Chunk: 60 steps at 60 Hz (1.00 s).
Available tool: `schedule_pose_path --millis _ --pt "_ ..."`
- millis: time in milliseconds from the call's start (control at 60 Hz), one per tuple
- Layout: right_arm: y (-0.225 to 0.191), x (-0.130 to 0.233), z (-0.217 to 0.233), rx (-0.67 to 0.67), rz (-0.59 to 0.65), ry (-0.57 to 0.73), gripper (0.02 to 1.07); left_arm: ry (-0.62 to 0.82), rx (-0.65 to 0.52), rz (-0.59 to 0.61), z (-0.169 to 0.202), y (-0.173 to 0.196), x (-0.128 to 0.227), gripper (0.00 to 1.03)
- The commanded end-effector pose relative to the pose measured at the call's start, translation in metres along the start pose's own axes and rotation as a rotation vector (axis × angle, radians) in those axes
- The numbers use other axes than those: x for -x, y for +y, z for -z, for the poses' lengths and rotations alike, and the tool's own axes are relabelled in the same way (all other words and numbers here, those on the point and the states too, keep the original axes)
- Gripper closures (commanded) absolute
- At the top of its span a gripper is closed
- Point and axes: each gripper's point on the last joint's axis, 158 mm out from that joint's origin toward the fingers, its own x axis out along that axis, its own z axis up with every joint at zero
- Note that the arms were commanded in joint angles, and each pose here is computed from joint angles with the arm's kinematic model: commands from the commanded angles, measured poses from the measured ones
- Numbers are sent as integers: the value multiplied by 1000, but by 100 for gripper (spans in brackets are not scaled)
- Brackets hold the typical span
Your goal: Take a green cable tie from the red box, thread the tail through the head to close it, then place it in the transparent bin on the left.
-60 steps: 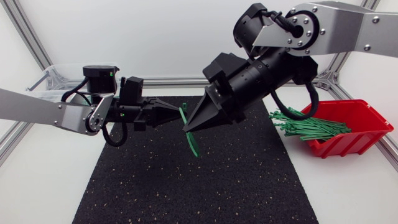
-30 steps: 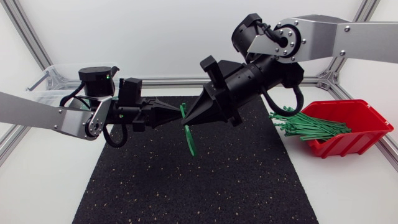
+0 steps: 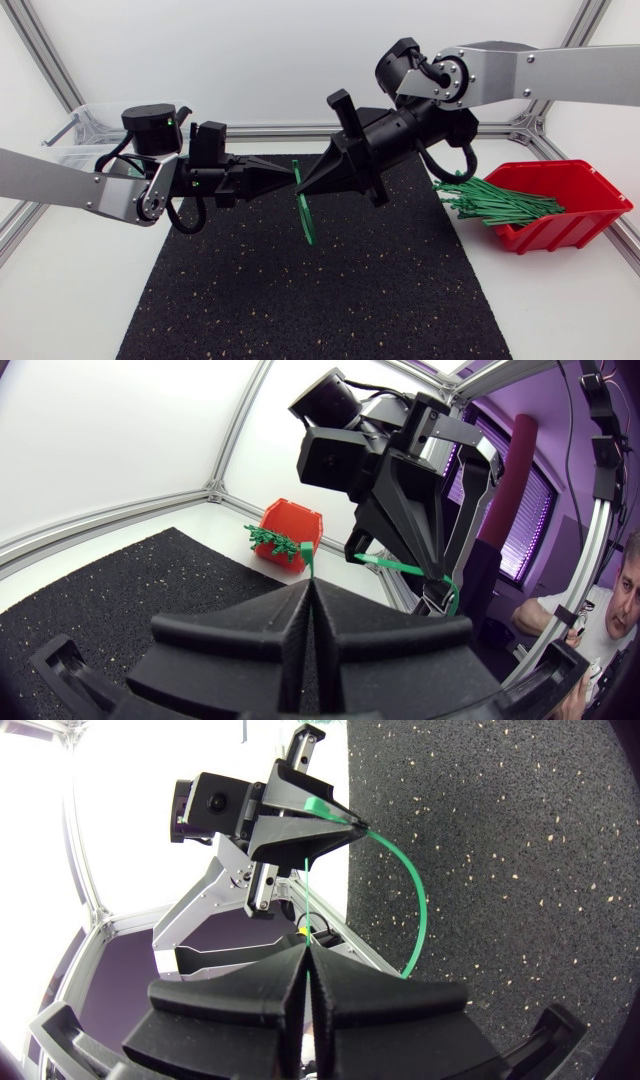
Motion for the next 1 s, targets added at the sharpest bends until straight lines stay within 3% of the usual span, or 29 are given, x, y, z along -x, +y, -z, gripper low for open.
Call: schedule_pose_path --millis 0,317,733,817,983 --pt "-2 -3 -5 -40 -10 11 101 -6 17 -4 1 -4 3 100" --pt "4 -8 -6 -26 -27 18 102 -12 13 -12 1 -2 4 100" --pt "-16 7 -52 338 134 -276 101 -18 -10 -16 0 -6 2 100" --pt "-15 16 -54 348 117 -302 101 -20 -12 -20 -1 -6 3 100" --pt "2 19 -27 243 -8 -227 101 -25 -13 -30 0 -3 6 100"
